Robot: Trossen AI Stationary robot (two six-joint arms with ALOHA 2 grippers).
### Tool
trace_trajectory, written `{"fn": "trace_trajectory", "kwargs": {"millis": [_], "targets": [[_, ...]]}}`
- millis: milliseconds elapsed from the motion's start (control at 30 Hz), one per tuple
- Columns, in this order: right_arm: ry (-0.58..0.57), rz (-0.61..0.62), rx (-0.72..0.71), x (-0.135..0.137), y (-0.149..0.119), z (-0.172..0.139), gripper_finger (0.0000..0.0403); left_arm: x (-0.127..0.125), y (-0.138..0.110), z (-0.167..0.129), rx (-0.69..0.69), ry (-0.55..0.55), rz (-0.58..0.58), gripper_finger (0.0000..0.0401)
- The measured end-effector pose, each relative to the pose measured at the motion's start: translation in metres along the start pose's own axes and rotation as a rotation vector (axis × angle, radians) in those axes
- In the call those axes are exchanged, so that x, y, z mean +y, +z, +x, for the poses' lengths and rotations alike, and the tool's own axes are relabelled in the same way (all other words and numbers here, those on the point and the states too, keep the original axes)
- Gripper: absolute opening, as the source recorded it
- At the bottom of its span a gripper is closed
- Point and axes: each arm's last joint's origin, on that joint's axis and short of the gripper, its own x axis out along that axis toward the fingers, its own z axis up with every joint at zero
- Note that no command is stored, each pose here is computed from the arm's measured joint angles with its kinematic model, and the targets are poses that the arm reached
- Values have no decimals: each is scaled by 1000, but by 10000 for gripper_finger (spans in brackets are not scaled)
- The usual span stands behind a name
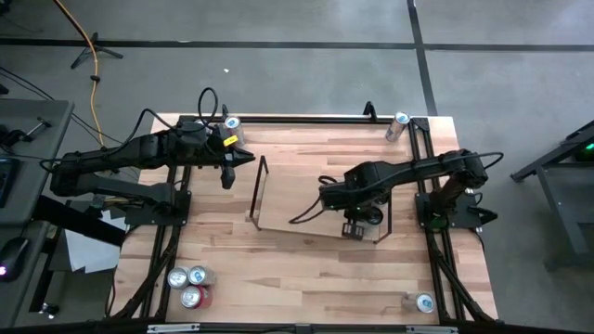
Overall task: Place canned beverage on shelf
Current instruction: Put the white soda can on the shelf aligned with the other white soda cans
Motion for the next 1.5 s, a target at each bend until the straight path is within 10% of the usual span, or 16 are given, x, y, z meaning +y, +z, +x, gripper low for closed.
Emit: {"fn": "trace_trajectory", "kwargs": {"millis": [700,1500], "targets": [[-5,-83,195,11,35,76,0,1,1,1,-10,24,4,0],[-43,-30,456,10,21,89,0,1,1,1,-10,24,-1,0]]}}
